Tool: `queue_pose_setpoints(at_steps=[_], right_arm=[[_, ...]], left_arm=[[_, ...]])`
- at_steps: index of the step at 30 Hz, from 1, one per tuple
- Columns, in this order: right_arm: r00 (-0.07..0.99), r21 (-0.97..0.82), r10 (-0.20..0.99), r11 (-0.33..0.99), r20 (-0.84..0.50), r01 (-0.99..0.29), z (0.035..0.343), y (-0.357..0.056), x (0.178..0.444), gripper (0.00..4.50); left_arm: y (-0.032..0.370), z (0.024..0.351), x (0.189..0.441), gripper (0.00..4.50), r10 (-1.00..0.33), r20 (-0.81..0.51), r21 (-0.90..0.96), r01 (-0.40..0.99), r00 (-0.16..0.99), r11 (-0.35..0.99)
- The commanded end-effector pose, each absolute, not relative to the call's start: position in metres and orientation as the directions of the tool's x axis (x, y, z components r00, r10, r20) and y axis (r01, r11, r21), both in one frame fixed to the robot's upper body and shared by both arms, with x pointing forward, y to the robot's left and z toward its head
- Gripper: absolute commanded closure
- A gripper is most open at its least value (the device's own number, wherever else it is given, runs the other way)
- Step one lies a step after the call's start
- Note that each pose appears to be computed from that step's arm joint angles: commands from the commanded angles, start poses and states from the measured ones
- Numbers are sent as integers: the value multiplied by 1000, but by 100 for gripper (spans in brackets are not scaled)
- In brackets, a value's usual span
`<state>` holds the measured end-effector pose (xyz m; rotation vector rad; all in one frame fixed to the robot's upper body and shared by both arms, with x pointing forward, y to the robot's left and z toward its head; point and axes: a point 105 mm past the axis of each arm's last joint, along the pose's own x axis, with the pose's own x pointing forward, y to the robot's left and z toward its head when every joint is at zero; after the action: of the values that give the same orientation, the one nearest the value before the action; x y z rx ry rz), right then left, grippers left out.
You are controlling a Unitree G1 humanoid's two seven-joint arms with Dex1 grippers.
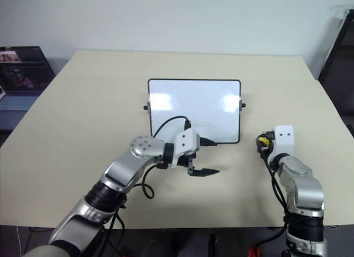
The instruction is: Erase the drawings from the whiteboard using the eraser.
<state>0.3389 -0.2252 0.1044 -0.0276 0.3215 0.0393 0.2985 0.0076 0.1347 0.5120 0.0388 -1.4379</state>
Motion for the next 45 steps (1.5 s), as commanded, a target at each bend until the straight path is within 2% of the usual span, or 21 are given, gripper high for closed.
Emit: queue_pose_setpoints(at_steps=[1,6,7,10,12,17,19,21,23,25,30,34,38,40,45], right_arm=[[968,-14,27,999,-251,-32,120,-228,344,202],[975,-11,26,1000,-222,-29,125,-230,348,23],[977,-12,26,1000,-212,-29,127,-230,348,4],[993,-67,24,997,-119,-32,148,-228,349,4],[996,-146,73,986,-47,-79,165,-217,346,4],[917,-173,395,901,-47,-397,160,-153,312,4],[896,-147,443,885,-18,-441,157,-137,298,4],[902,-150,431,894,36,-421,154,-133,290,4],[923,-200,376,913,76,-356,149,-138,287,4],[946,-175,307,942,103,-287,142,-146,282,4],[970,-158,197,972,145,-174,130,-171,271,4],[983,-129,103,988,152,-83,111,-201,266,4],[991,-108,100,990,88,-91,87,-206,259,4],[989,-127,120,986,84,-109,87,-212,259,4],[982,-102,170,982,87,-161,94,-194,252,4]], left_arm=[[2,144,293,0,-944,-305,351,936,129,15],[4,143,294,0,-942,-301,352,935,148,34],[5,143,295,0,-941,-299,354,934,158,44],[10,147,301,0,-939,-264,358,926,222,118],[19,153,310,0,-928,-213,342,913,304,221],[53,154,319,0,-851,-108,204,849,514,487],[68,151,318,0,-797,-85,158,798,598,582],[80,151,316,0,-733,-52,106,734,678,671],[89,152,314,0,-665,-18,63,665,746,744],[105,150,309,0,-568,1,9,568,823,823],[135,138,296,0,-358,3,-66,358,934,932],[151,135,289,0,-251,21,-16,251,968,968],[156,134,285,0,-241,41,8,241,970,971],[152,133,288,0,-219,43,4,219,975,976],[171,121,274,0,-141,19,8,141,990,990]])
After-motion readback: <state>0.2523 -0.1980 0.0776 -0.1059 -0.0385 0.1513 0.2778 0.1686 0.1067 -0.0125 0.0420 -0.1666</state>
